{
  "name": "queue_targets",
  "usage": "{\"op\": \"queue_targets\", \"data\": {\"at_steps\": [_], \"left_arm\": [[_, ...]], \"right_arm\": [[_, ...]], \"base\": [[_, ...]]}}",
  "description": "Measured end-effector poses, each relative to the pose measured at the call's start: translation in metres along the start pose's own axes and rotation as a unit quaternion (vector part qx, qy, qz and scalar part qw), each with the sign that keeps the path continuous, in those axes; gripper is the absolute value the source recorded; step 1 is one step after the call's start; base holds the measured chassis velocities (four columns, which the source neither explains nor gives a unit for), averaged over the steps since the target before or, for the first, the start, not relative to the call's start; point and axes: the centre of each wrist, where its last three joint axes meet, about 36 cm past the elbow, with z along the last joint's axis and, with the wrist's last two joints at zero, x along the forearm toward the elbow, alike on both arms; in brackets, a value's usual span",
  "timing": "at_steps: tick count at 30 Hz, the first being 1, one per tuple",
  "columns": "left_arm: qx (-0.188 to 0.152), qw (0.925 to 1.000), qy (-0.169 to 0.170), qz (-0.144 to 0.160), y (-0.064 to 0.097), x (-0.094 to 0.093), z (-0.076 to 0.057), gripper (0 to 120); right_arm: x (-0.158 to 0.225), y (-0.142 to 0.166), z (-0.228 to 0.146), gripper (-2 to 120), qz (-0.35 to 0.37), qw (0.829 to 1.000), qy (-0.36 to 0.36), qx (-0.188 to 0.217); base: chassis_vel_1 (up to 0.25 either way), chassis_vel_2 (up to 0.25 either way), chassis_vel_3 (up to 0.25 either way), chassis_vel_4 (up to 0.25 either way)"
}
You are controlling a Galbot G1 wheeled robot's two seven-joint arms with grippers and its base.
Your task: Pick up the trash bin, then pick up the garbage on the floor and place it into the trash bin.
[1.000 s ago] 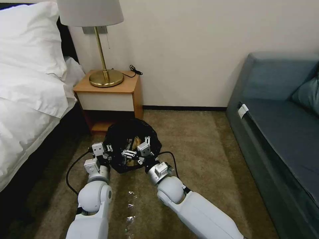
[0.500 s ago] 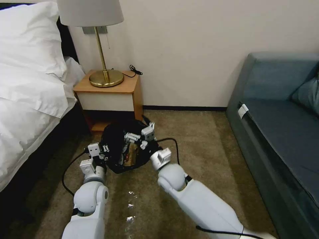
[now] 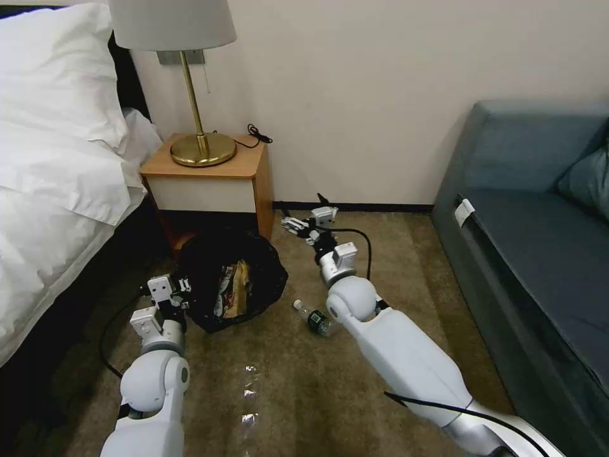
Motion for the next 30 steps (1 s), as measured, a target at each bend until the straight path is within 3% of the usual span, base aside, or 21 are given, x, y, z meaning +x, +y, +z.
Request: {"op": "queue_targets", "data": {"at_steps": [5,9,18,21,30], "left_arm": [[-0.001,1.0000,0.000,0.003,0.010,-0.002,-0.003,5],[0.015,0.9997,0.010,0.013,0.012,-0.001,-0.006,5],[0.008,0.9997,0.016,0.017,0.025,-0.001,-0.011,5],[0.000,0.9994,0.022,0.027,0.029,-0.001,-0.018,5],[-0.007,0.9989,0.031,0.034,0.032,0.001,-0.018,5]], "right_arm": [[0.012,-0.015,0.021,100,-0.008,0.998,0.053,-0.015],[0.016,-0.025,0.036,100,-0.017,0.997,0.077,-0.011],[0.026,-0.045,0.071,100,-0.033,0.992,0.120,-0.001],[0.039,-0.060,0.098,100,-0.059,0.988,0.144,0.011],[0.056,-0.070,0.138,100,-0.129,0.975,0.179,0.030]], "base": [[0.000,0.000,0.000,0.000],[0.000,0.000,0.000,0.000],[0.000,0.000,0.000,0.000],[0.000,0.000,0.000,0.000],[0.000,0.000,0.000,0.000]]}}
